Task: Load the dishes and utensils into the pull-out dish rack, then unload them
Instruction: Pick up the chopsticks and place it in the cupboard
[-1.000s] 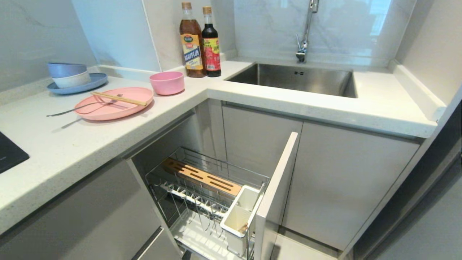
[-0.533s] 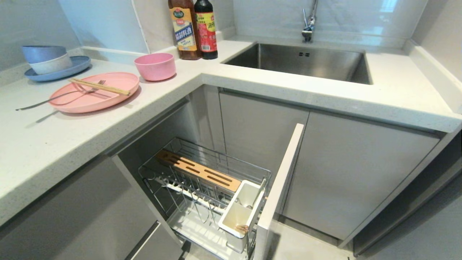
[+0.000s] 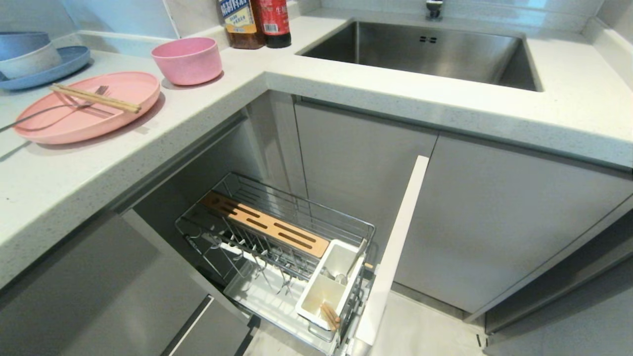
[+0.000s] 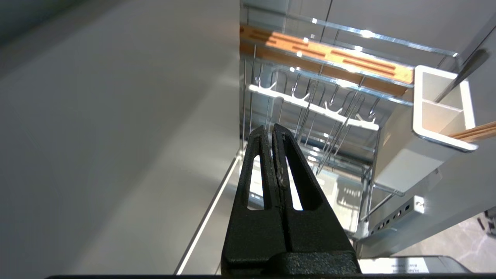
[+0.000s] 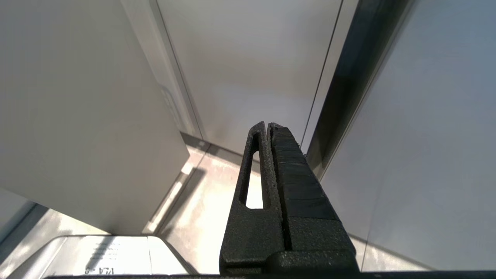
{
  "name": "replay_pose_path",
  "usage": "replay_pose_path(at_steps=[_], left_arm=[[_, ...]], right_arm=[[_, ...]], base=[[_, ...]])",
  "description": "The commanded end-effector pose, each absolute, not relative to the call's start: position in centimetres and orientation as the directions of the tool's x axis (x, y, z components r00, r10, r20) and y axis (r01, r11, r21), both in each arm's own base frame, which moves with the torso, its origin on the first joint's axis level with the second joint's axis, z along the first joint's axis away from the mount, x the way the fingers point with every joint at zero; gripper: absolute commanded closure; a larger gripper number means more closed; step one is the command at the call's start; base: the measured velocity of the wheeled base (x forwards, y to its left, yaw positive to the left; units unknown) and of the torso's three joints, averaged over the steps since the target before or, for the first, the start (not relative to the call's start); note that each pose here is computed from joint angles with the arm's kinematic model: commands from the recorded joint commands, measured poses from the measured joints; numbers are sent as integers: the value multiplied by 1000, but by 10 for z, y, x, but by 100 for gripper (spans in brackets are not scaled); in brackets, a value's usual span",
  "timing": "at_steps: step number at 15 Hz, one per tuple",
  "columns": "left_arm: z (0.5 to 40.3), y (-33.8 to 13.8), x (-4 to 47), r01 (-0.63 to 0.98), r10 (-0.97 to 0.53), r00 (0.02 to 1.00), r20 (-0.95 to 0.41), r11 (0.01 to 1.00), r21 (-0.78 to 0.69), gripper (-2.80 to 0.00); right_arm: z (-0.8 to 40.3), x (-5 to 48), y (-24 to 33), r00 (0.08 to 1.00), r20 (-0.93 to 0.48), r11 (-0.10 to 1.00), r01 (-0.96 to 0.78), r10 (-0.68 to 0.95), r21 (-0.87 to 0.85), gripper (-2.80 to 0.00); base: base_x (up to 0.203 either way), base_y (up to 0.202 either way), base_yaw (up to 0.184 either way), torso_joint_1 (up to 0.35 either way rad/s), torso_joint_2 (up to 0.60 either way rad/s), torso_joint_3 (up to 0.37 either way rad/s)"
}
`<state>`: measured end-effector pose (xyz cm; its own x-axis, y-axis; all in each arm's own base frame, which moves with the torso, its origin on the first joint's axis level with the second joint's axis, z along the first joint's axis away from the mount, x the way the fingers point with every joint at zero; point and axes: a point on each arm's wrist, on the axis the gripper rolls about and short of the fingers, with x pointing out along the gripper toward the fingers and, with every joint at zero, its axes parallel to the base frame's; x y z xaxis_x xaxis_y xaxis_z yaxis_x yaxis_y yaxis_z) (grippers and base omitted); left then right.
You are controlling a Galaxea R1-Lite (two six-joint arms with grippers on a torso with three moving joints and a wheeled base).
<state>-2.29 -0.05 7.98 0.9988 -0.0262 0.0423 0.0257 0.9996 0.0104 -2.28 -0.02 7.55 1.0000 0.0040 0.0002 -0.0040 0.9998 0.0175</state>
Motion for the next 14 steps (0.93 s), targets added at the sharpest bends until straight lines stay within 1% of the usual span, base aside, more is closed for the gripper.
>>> replay_pose_path(at_steps=[1, 8, 11, 14], left_arm=[[75, -1, -21, 26, -26, 999, 23, 1000, 10, 0], [75, -1, -21, 26, -26, 999, 24, 1000, 13, 0], [74, -1, -21, 26, -26, 999, 24, 1000, 14, 0], [75, 0, -21, 13, -13, 1000, 25, 999, -32, 0]], right_arm=[[75, -23, 0, 1000, -1, 1000, -5, 5, 17, 0], [75, -23, 0, 1000, -1, 1000, -5, 5, 17, 0], [75, -23, 0, 1000, 0, 1000, -5, 5, 17, 0], [75, -23, 0, 1000, -1, 1000, -5, 5, 18, 0]], base=[[0, 0, 0, 7, 5, -205], [0, 0, 0, 1, 3, -185], [0, 0, 0, 3, 5, -40], [0, 0, 0, 0, 0, 0]])
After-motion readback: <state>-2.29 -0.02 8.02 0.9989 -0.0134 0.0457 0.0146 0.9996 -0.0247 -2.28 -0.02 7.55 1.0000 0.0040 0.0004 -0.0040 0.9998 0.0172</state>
